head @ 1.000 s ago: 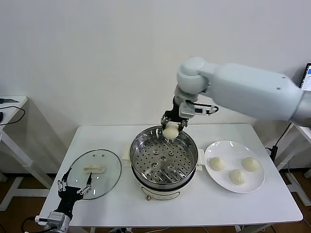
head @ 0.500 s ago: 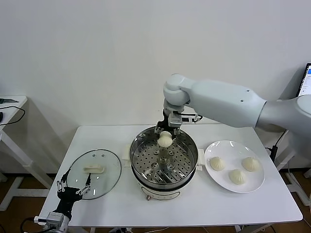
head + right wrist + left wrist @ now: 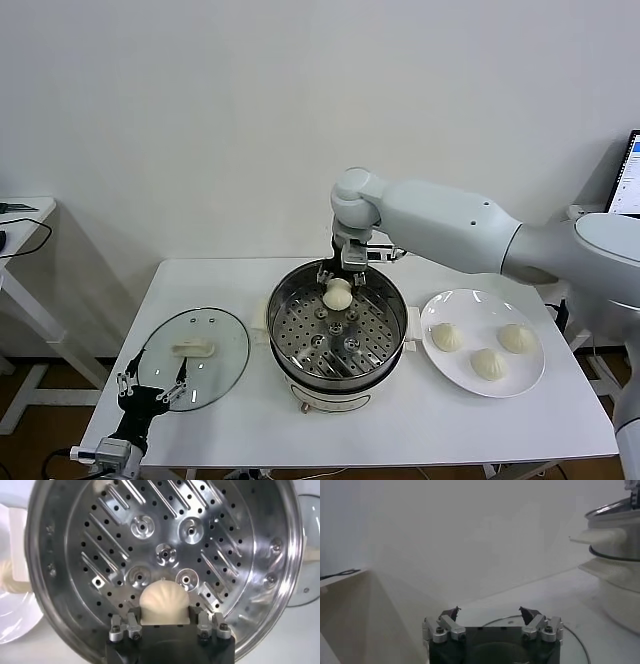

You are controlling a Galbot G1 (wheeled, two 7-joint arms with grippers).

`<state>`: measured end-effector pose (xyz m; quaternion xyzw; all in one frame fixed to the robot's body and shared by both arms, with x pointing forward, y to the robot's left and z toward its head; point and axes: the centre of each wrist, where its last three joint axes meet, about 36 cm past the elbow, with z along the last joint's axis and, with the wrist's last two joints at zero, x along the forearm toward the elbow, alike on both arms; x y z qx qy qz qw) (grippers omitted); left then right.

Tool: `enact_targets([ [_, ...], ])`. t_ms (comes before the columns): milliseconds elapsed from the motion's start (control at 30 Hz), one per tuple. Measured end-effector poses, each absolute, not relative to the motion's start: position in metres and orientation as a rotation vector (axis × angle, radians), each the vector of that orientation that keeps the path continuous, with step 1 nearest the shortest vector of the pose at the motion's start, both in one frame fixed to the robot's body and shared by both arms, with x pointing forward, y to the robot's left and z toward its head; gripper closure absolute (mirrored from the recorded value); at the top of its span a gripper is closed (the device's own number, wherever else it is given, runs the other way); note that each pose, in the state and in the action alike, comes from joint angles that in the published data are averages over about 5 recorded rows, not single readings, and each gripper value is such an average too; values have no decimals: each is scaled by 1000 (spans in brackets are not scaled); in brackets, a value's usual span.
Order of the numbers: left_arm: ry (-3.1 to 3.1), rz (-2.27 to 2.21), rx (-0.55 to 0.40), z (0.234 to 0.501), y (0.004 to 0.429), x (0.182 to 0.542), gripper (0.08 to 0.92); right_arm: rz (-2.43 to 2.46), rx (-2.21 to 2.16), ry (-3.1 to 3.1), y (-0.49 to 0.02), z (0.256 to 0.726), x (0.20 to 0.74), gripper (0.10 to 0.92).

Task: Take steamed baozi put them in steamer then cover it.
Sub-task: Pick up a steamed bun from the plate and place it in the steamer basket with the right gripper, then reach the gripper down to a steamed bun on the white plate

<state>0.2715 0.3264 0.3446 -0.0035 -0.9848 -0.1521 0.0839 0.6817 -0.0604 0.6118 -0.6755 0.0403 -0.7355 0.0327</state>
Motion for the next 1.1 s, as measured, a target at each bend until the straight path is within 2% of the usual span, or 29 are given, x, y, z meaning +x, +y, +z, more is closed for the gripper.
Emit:
enact_targets([
  [167,-2936,-454,-11,344,327,270,177,-2261,-2085,136,-62,608,682,216],
  [367,-2936,-454,-14,345,326,269,177,-2259,-2088,186,-70,615,681,200],
  [533,-2936,-454,-17,346,325,267,177,-2282,-2087,264,-92,641,680,199],
  [833,-2940,-458,-32,350,318,262,177,-2353,-2160,610,-179,699,666,200],
  [1100,-2946,-468,-52,353,312,261,177,-2419,-2275,1155,-278,695,647,200],
])
